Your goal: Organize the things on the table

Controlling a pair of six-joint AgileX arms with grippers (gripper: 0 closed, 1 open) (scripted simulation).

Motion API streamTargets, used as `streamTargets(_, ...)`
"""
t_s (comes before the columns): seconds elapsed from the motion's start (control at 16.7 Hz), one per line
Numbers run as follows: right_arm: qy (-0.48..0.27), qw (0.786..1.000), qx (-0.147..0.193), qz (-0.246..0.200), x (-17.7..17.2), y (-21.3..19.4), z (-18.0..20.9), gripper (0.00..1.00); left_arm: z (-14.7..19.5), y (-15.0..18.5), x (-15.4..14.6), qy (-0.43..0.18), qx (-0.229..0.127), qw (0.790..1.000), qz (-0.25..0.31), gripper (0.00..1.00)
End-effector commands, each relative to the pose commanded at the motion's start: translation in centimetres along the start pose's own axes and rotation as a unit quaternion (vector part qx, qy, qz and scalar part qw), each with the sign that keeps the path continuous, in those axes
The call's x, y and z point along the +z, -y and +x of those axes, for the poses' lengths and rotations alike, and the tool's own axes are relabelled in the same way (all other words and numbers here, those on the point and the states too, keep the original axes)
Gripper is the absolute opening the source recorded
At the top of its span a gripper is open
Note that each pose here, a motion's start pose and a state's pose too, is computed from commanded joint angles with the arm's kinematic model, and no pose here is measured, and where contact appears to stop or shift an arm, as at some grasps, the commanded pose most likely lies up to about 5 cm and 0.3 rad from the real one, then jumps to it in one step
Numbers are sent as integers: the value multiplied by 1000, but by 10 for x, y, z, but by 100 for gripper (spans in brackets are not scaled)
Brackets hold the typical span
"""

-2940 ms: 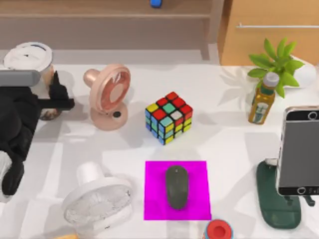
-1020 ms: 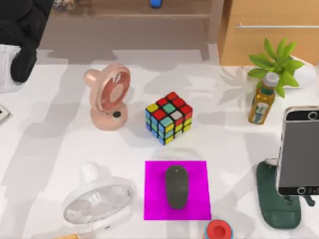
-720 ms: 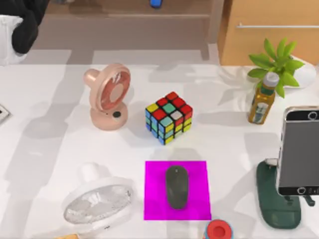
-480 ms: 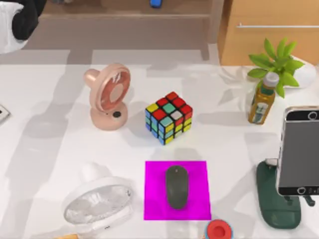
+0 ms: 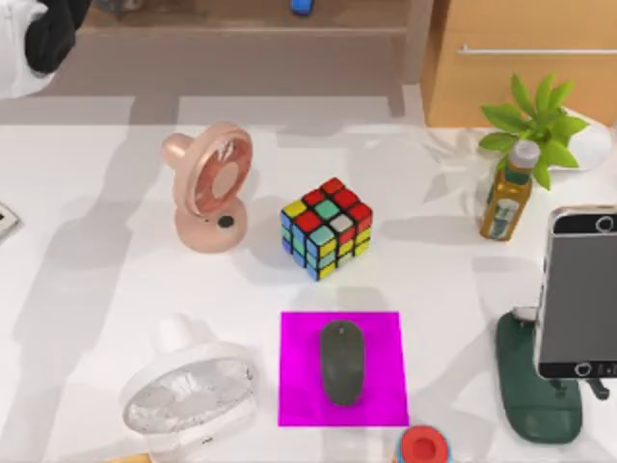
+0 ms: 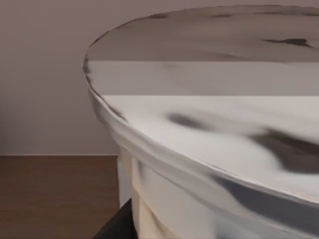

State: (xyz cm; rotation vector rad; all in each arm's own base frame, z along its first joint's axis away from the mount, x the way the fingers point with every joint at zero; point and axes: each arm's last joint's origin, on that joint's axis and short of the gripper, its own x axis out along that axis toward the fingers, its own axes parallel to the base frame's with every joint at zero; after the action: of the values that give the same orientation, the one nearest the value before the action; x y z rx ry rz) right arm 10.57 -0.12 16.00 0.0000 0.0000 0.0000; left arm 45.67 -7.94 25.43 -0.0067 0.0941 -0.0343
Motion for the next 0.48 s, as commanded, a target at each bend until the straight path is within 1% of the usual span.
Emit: streamTargets(0.48, 0, 1000, 0, 0, 0, 0, 0, 100, 1, -2, -1, -2, 2, 1000, 0, 0)
